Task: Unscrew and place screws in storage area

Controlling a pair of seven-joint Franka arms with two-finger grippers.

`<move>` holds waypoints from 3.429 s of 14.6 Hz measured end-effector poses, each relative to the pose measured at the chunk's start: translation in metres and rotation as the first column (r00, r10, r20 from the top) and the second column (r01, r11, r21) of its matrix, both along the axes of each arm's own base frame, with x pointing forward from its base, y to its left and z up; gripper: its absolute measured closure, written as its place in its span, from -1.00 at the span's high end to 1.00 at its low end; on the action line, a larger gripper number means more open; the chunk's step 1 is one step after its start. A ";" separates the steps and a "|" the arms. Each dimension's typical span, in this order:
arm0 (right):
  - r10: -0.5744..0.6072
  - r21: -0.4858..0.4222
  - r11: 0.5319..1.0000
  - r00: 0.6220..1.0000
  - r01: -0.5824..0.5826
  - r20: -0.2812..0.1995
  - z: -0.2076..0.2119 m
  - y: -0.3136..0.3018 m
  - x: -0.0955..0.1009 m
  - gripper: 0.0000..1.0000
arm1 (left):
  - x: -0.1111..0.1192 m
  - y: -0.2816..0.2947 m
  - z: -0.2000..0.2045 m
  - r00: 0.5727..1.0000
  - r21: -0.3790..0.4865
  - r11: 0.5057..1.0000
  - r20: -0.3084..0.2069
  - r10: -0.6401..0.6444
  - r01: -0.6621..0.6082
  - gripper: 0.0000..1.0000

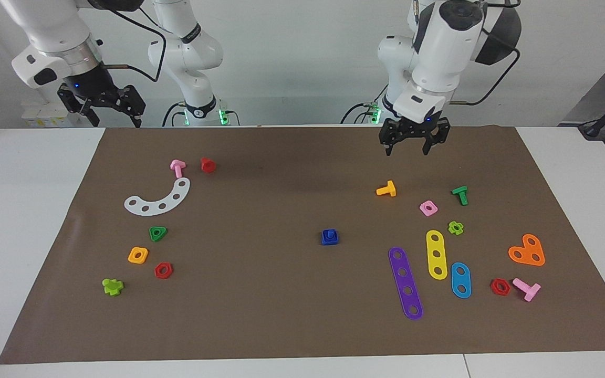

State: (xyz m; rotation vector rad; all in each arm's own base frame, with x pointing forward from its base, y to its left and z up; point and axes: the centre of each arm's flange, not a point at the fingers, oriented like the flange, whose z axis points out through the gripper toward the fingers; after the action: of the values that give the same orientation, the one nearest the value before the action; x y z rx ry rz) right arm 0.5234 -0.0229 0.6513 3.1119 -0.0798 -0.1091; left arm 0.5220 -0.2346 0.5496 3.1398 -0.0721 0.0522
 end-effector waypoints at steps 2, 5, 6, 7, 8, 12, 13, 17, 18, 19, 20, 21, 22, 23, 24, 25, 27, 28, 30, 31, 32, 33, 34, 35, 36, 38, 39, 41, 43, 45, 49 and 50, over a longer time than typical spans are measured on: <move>0.000 0.000 1.000 1.000 0.000 0.000 0.000 0.000 0.000 1.00 | 0.015 -0.037 -0.041 0.999 -0.011 1.000 0.024 0.029 -0.029 1.00; 0.000 0.000 1.000 1.000 0.000 0.000 0.000 0.000 0.000 1.00 | 0.038 -0.061 -0.091 0.997 -0.038 0.998 0.058 0.045 -0.043 1.00; 0.000 0.000 1.000 1.000 0.000 0.000 0.000 0.000 0.000 1.00 | 0.044 -0.066 -0.104 0.996 -0.048 0.998 0.071 0.046 -0.043 1.00; 0.000 0.000 1.000 1.000 0.000 0.000 0.000 0.000 0.000 1.00 | 0.050 -0.071 -0.116 0.996 -0.060 0.997 0.081 0.048 -0.043 1.00; 0.000 0.000 1.000 1.000 0.000 0.000 0.000 0.000 0.000 1.00 | 0.055 -0.078 -0.129 0.995 -0.069 0.997 0.084 0.049 -0.043 1.00; 0.000 0.000 1.000 1.000 0.000 0.000 0.000 0.000 0.000 1.00 | 0.064 -0.111 -0.185 0.995 -0.074 0.997 0.097 0.025 -0.017 0.97; 0.000 0.000 1.000 1.000 0.000 0.000 0.000 0.000 0.000 1.00 | 0.064 -0.118 -0.197 0.995 -0.071 0.997 0.095 0.016 -0.009 0.96; 0.000 0.000 1.000 1.000 0.000 0.000 0.000 0.000 0.000 1.00 | 0.057 -0.135 -0.230 0.996 -0.063 0.998 0.089 -0.011 0.017 0.87; 0.000 0.000 1.000 1.000 0.000 0.000 0.000 0.000 0.000 1.00 | 0.053 -0.137 -0.234 0.996 -0.061 0.998 0.087 -0.017 0.022 0.87; 0.000 0.000 1.000 1.000 0.000 0.000 0.000 0.000 0.000 1.00 | 0.050 -0.140 -0.237 0.996 -0.059 0.998 0.084 -0.024 0.029 0.81; 0.000 0.000 1.000 1.000 0.000 0.000 0.000 0.000 0.000 1.00 | 0.046 -0.143 -0.240 0.996 -0.057 0.998 0.079 -0.032 0.036 0.81; 0.000 0.000 1.000 1.000 0.000 0.000 0.000 0.000 0.000 1.00 | 0.042 -0.147 -0.242 0.996 -0.054 0.998 0.076 -0.039 0.044 0.81; 0.000 0.000 1.000 1.000 0.000 0.000 0.000 0.000 0.000 1.00 | 0.039 -0.150 -0.244 0.996 -0.052 0.997 0.073 -0.045 0.049 0.71; 0.000 0.000 1.000 1.000 0.000 0.000 0.000 0.000 0.000 1.00 | 0.038 -0.152 -0.245 0.996 -0.052 0.997 0.072 -0.049 0.053 0.61; 0.000 0.000 1.000 1.000 0.000 0.000 0.000 0.000 0.000 1.00 | 0.037 -0.152 -0.245 0.996 -0.051 0.997 0.072 -0.051 0.054 0.59; 0.000 0.000 1.000 1.000 0.000 0.000 0.000 0.000 0.000 1.00 | 0.037 -0.152 -0.245 0.996 -0.050 0.997 0.072 -0.055 0.058 0.49; 0.000 0.000 1.000 1.000 0.000 0.000 0.000 0.000 0.000 1.00 | 0.038 -0.150 -0.245 0.995 -0.048 0.997 0.073 -0.062 0.065 0.37; 0.000 0.000 1.000 1.000 0.000 0.000 0.000 0.000 0.000 1.00 | 0.039 -0.149 -0.246 0.995 -0.046 0.997 0.073 -0.066 0.069 0.28; 0.000 0.000 1.000 1.000 0.000 0.000 0.000 0.000 0.000 1.00 | 0.041 -0.146 -0.245 0.994 -0.042 0.996 0.075 -0.074 0.077 0.27; 0.000 0.000 1.000 1.000 0.000 0.000 0.000 0.000 0.000 1.00 | 0.042 -0.144 -0.245 0.994 -0.041 0.996 0.076 -0.077 0.080 0.22; 0.000 0.000 1.000 1.000 0.000 0.000 0.000 0.000 0.000 1.00 | 0.044 -0.142 -0.245 0.994 -0.040 0.996 0.076 -0.078 0.081 0.22; 0.000 0.000 1.000 1.000 0.000 0.000 0.000 0.000 0.000 1.00 | 0.045 -0.140 -0.245 0.994 -0.040 0.996 0.077 -0.078 0.081 0.22; 0.000 0.000 1.000 1.000 0.000 0.000 0.000 0.000 0.000 1.00 | 0.046 -0.139 -0.245 0.994 -0.039 0.996 0.078 -0.078 0.081 0.15; 0.000 0.000 1.000 1.000 0.000 0.000 0.000 0.000 0.000 1.00 | 0.046 -0.139 -0.245 0.994 -0.039 0.996 0.078 -0.078 0.081 0.15; 0.000 0.000 1.000 1.000 0.000 0.000 0.000 0.000 0.000 1.00 | 0.046 -0.139 -0.245 0.994 -0.039 0.996 0.078 -0.079 0.082 0.01; 0.000 0.000 1.000 1.000 0.000 0.000 0.000 0.000 0.000 1.00 | 0.047 -0.139 -0.244 0.994 -0.040 0.996 0.080 -0.079 0.082 -0.04; 0.000 0.000 1.000 1.000 0.000 0.000 0.000 0.000 0.000 1.00 | 0.047 -0.139 -0.243 0.994 -0.041 0.996 0.081 -0.079 0.082 -0.04; 0.000 0.000 1.000 1.000 0.000 0.000 0.000 0.000 0.000 1.00 | 0.048 -0.140 -0.241 0.993 -0.042 0.996 0.083 -0.079 0.083 -0.04; 0.000 0.000 1.000 1.000 0.000 0.000 0.000 0.000 0.000 1.00 | 0.050 -0.142 -0.234 0.994 -0.044 0.996 0.080 -0.077 0.080 -0.04; 0.000 0.000 1.000 1.000 0.000 0.000 0.000 0.000 0.000 1.00 | 0.056 -0.143 -0.217 0.998 -0.052 0.997 0.036 -0.053 0.055 -0.04; 0.000 0.000 1.000 1.000 0.000 0.000 0.000 0.000 0.000 1.00 | 0.073 -0.131 -0.184 1.000 -0.056 0.998 -0.028 -0.012 0.010 -0.04; 0.000 0.000 1.000 1.000 0.000 0.000 0.000 0.000 0.000 1.00 | 0.077 -0.124 -0.177 0.999 -0.055 0.998 -0.044 0.003 -0.005 -0.04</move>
State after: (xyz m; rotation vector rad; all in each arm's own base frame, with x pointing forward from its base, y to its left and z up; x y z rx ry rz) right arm 0.5234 -0.0229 0.6514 3.1119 -0.0798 -0.1090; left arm 0.5992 -0.3587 0.3723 3.0842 -0.0634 -0.0151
